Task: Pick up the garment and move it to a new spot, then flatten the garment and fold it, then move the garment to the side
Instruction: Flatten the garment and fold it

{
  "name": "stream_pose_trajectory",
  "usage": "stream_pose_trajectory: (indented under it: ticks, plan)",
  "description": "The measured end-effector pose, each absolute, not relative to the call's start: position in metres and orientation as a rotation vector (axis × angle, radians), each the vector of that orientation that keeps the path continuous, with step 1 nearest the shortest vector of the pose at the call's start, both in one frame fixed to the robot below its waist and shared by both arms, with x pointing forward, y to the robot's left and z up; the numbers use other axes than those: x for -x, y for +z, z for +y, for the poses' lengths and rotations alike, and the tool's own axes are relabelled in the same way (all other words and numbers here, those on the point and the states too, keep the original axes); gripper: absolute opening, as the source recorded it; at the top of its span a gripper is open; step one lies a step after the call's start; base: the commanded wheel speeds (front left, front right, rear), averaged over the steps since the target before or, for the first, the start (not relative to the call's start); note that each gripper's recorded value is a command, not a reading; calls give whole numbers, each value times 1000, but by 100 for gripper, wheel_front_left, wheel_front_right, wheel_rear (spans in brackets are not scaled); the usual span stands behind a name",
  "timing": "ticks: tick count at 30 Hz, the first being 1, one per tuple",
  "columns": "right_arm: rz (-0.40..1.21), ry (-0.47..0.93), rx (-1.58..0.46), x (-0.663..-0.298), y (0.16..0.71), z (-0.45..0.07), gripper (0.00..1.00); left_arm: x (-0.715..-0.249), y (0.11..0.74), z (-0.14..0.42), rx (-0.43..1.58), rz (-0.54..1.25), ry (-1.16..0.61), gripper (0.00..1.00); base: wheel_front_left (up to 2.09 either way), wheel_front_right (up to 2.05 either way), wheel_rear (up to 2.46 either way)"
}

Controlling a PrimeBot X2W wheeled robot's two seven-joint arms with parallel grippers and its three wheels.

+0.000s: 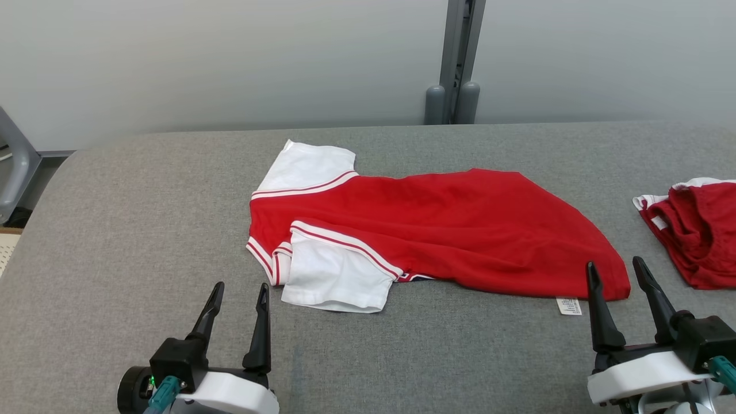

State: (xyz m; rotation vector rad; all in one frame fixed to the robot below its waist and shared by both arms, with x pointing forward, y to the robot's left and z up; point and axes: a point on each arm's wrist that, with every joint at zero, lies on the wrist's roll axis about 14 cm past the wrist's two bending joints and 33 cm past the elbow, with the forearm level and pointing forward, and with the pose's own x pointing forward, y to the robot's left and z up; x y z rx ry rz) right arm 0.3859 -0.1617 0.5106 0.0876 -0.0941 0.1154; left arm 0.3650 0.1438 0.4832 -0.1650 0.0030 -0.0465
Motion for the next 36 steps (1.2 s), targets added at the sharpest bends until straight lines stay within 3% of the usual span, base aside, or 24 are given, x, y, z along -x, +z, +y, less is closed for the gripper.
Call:
stream_pose_trajectory:
  ticks: [15,19,36]
  plan:
    - [-91,134,-98,-390,510,-155,100,-362,460,137,164,78,-62,100,0,0,0]
    - [-85,139,-102,-392,508,-153,100,-367,424,117,232,247,-126,100,0,0,0]
    - [-46,64,-97,-388,494,-178,100,-402,369,101,278,496,-118,100,0,0,0]
